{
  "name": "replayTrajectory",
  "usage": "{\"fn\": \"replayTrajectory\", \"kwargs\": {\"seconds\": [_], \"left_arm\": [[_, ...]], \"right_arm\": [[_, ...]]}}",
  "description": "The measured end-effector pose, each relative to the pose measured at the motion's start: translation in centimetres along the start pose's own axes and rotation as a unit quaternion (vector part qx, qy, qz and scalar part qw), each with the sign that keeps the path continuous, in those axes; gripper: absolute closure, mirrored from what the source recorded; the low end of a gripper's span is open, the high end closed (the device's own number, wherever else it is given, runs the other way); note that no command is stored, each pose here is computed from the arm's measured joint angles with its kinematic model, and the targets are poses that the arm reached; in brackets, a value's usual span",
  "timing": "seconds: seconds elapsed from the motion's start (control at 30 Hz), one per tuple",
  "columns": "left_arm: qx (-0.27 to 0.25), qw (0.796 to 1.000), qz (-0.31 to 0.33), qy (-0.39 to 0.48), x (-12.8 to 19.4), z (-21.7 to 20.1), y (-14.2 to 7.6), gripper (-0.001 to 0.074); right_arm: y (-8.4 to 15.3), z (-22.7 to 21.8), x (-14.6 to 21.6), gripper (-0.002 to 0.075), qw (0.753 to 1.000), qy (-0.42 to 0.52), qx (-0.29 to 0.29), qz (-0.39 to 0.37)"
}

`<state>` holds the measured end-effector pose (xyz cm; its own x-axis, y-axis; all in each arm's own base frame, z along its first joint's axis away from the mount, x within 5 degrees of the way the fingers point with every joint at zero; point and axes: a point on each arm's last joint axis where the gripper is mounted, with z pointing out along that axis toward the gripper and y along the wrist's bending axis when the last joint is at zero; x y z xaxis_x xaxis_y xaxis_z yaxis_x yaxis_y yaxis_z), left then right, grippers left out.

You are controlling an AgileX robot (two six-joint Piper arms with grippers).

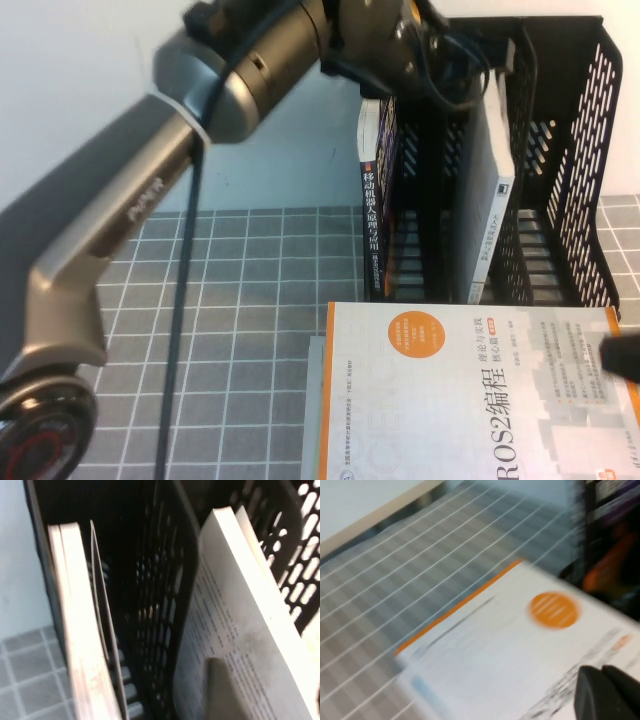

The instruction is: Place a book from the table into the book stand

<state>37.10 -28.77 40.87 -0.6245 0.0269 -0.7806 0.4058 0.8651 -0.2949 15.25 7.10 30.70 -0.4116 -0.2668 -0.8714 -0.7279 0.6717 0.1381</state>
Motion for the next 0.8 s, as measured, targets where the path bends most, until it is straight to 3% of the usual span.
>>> {"fn": "replayTrajectory", "kwargs": {"seconds": [0.13, 0.2, 0.27, 0.4, 0.53, 0.67, 0.8], "left_arm": [[0.000, 0.997, 0.070, -0.025, -2.1, -5.7, -0.6, 0.0613], [-0.006, 0.993, 0.110, -0.035, -2.9, -9.4, -0.7, 0.0679], [-0.020, 0.989, 0.144, -0.039, -3.3, -13.6, -0.5, 0.0712], [-0.058, 0.982, 0.173, -0.052, -3.5, -20.0, 0.3, 0.0731], [-0.070, 0.979, 0.180, -0.069, -3.0, -23.9, 0.9, 0.0734], [-0.067, 0.979, 0.184, -0.051, -1.2, -26.0, 1.5, 0.0734], [-0.071, 0.979, 0.192, -0.017, 2.1, -26.0, 2.7, 0.0734]], "right_arm": [[1.7, -0.3, 1.5, 0.0729, 0.992, 0.079, -0.095, -0.017], [2.4, -0.7, 2.5, 0.0729, 0.982, 0.136, -0.134, -0.016], [2.4, -1.0, 3.4, 0.0729, 0.972, 0.192, -0.132, -0.006], [1.3, -1.9, 5.2, 0.0729, 0.952, 0.301, -0.054, 0.026], [-0.4, -3.4, 6.1, 0.0729, 0.931, 0.350, 0.094, 0.040], [-1.2, -5.0, 5.2, 0.0729, 0.933, 0.286, 0.219, 0.002], [-0.8, -6.2, 4.1, 0.0729, 0.942, 0.175, 0.280, -0.056]]}}
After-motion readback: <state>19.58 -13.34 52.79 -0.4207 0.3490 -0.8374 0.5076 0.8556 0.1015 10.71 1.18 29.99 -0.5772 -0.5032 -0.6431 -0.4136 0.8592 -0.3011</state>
